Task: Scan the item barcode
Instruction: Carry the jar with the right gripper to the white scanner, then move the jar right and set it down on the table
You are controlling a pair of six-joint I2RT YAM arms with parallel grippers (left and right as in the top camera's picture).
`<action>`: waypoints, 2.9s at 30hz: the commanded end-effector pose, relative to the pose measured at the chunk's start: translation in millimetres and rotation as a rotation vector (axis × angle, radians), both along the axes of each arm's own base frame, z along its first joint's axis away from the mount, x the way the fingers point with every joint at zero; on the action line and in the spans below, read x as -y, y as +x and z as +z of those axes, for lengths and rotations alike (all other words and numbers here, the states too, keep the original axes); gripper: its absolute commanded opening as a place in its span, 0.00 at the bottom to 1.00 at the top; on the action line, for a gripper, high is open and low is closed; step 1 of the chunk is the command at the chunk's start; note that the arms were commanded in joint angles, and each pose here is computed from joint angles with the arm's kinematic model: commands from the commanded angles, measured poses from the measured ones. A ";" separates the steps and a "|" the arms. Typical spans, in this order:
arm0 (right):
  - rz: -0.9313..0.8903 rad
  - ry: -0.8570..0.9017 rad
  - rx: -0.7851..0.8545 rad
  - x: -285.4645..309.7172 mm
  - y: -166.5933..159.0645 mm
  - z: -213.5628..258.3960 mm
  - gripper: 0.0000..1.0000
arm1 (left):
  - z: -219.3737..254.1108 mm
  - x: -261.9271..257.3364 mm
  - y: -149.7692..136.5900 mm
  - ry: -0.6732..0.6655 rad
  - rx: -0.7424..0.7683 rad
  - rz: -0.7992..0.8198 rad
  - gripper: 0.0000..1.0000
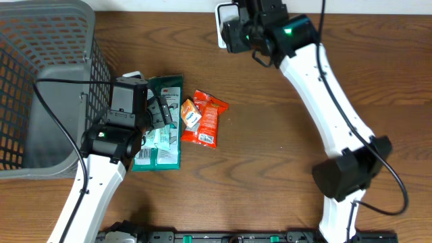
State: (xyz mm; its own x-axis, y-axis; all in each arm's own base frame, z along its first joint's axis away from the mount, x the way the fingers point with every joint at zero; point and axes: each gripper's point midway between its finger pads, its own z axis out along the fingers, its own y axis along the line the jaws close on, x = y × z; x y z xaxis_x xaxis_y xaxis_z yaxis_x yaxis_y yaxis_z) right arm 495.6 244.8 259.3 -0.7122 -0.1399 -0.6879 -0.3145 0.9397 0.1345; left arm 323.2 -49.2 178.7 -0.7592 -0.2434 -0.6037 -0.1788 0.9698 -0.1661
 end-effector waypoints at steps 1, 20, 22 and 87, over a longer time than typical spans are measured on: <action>-0.008 -0.002 0.084 -5.4 29.9 -4.4 0.01 | 9.1 -0.9 3.5 -0.004 0.024 0.006 0.84; -0.152 0.229 0.501 -12.6 177.7 -63.1 0.01 | 9.1 -0.9 3.5 -0.004 0.024 0.006 0.84; -0.142 0.267 0.505 -17.5 178.7 -63.5 0.01 | 9.1 -0.9 3.4 -0.004 0.023 0.006 0.84; -0.961 0.026 -0.604 410.9 -126.4 -188.9 0.91 | 9.1 -0.9 3.4 -0.004 0.023 0.006 0.84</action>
